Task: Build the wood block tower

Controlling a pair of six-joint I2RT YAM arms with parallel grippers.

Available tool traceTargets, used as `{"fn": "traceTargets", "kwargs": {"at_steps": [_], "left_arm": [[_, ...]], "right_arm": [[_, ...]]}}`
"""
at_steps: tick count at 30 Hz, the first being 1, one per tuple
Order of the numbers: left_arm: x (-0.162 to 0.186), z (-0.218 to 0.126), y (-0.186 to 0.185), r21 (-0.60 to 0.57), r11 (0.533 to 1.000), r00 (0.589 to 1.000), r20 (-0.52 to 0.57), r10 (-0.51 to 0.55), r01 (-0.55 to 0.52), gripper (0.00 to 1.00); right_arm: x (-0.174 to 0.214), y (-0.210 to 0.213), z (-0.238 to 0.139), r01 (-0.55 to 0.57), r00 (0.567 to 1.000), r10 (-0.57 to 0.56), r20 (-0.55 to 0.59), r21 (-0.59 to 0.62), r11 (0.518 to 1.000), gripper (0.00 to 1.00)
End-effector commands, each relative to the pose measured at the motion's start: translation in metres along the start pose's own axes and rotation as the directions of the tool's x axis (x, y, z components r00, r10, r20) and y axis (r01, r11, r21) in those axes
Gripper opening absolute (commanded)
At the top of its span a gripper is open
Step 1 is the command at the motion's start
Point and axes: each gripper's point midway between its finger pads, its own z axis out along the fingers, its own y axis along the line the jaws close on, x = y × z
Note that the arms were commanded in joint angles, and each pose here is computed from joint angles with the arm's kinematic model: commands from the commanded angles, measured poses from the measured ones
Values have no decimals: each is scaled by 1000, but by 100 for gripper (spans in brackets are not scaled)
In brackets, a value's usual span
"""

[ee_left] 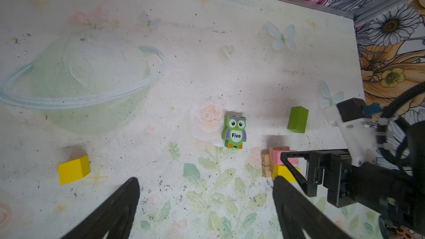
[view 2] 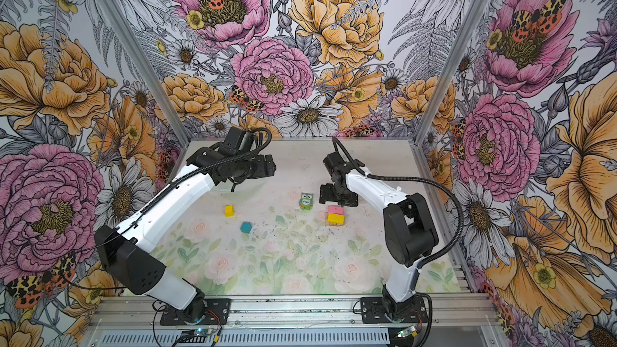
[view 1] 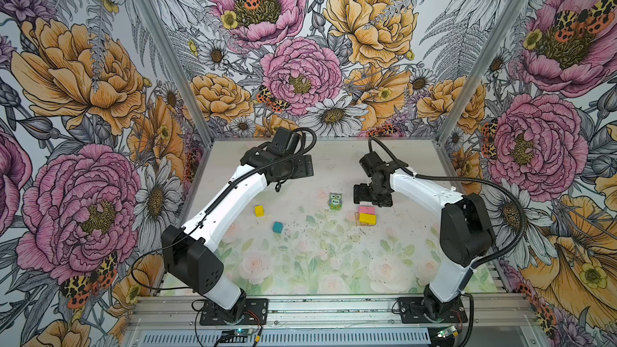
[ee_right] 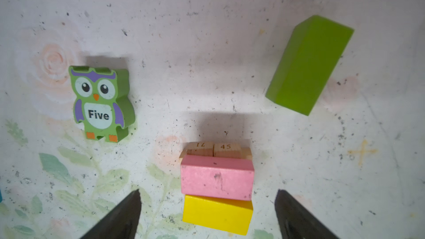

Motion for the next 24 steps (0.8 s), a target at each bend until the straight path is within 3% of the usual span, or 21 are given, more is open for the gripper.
{"fn": "traceTargets", "kwargs": {"at_steps": [1,8,15,24], "left_arm": [[-11,-8,-5,5,1000,999,52,-4,4,92],[-7,-8,-3,4,1000,999,43,25,-25,93],[0,-9,-1,14,999,999,29,41,-42,93],[7,-12,5,11,999,999,27,30,-30,93]], "right_arm": [[12,-1,-15,-59,998,59,14,-8,998,93],[40,-8,-10,-120,993,120,6,47,992,92],[53,-3,1,-116,993,118,-18,79,990,82],[58,-11,12,-117,992,122,-33,130,985,80]]}}
